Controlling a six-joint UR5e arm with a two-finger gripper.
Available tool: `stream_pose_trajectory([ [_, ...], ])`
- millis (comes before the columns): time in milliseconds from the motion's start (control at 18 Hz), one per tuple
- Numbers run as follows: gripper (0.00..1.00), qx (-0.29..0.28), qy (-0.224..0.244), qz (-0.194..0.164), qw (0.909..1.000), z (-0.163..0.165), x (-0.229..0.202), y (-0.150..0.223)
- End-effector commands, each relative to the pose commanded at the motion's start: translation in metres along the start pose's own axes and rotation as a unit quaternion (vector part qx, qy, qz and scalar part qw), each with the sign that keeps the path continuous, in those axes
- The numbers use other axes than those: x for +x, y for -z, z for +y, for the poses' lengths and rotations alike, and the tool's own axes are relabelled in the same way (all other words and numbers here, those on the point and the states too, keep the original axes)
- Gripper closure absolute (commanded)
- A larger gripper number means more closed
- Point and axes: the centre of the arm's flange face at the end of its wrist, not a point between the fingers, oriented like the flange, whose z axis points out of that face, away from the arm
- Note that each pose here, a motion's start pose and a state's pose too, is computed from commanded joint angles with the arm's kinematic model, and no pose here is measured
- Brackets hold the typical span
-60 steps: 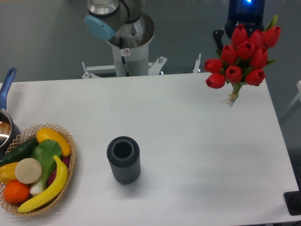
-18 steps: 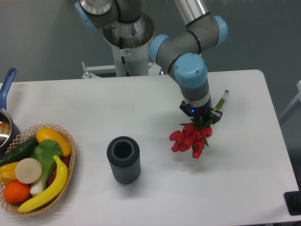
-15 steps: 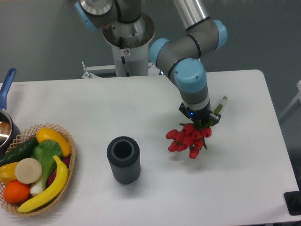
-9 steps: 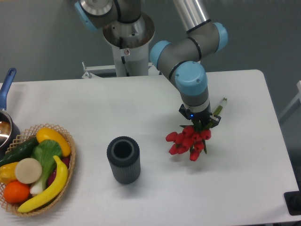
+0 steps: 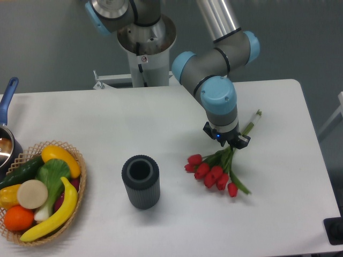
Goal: Place the flowers on the table
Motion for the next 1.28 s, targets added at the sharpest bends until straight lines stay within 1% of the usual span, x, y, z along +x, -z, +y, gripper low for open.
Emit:
stream_pose_trajectory([
  [111, 0.00, 0.007, 0.000, -0.009, 0.9999, 0.002, -0.004, 0.010],
  [278, 0.00, 0.031, 0.009, -0.044, 0.9985, 0.007, -0.012, 0.055],
  [389, 0.00, 0.069, 0.019, -0.061, 0.9956, 0.010, -0.025, 0.088],
  [556, 0.00, 0.116, 0.045, -0.076, 0.9893, 0.038, -0.038, 0.127],
  [667, 0.00, 0.133, 0.061, -0.083, 0.9857, 0.059, -0.043, 0.148],
  [722, 0.00, 0.139, 0.066, -0.080, 0.9848, 0.073, -0.046, 0.153],
  [889, 0.00, 0.149, 0.015, -0.073, 0.9861, 0.106, -0.050, 0.165],
  [1000, 0.00, 0.150, -0.011, -0.061, 0.9868, 0.132, -0.051, 0.172],
  [1167, 0.00, 0.137, -0.064, -0.042, 0.9876, 0.177, -0.049, 0.187],
  [1278, 0.00, 0.129, -0.096, -0.038, 0.9863, 0.204, -0.047, 0.194],
])
